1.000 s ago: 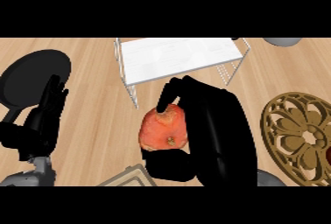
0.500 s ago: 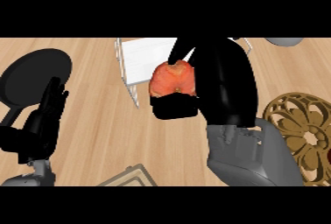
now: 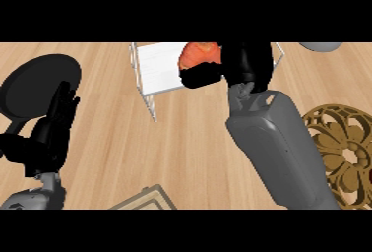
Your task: Pick the squash from the placemat and place it in the tiered shelf
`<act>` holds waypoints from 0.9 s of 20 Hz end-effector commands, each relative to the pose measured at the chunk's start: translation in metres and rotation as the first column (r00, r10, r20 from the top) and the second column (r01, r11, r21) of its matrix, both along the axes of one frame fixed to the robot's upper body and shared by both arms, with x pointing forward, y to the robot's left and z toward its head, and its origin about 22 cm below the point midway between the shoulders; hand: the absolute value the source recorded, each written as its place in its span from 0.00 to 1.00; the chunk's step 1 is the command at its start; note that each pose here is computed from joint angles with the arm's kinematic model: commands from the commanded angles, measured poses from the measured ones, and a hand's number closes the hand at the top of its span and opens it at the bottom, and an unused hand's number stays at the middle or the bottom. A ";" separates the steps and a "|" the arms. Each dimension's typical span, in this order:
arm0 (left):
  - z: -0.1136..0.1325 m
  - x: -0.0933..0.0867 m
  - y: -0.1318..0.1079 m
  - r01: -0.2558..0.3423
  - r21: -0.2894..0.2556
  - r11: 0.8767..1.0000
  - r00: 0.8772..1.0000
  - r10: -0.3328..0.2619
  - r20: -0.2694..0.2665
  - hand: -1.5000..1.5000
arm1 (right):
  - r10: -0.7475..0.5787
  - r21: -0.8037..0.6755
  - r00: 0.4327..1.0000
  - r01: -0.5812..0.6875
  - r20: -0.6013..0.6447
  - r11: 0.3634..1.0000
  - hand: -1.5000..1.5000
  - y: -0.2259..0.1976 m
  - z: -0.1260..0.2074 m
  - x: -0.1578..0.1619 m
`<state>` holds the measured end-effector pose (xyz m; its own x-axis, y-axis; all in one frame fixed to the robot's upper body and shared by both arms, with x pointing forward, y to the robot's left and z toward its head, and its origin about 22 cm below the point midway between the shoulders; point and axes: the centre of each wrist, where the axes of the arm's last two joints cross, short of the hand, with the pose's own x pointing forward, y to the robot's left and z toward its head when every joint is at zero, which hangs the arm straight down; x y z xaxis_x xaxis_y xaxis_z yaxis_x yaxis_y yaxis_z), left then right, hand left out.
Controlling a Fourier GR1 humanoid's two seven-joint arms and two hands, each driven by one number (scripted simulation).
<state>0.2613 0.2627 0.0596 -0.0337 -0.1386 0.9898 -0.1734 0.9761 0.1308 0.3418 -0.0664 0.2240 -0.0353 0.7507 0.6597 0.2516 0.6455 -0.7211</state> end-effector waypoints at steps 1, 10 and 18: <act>0.009 -0.011 0.007 0.002 0.010 1.000 1.000 -0.002 0.010 0.50 | -0.019 0.044 1.000 0.018 0.012 0.999 1.00 -0.008 -0.027 0.023; 0.000 -0.004 -0.006 0.003 -0.009 1.000 1.000 -0.003 -0.020 0.50 | 0.006 -0.003 1.000 -0.006 0.025 1.000 1.00 -0.008 -0.027 0.074; 0.006 0.004 0.007 0.023 0.005 1.000 1.000 -0.023 0.013 0.50 | -0.039 0.158 0.998 0.046 -0.048 0.986 0.00 -0.004 -0.072 0.088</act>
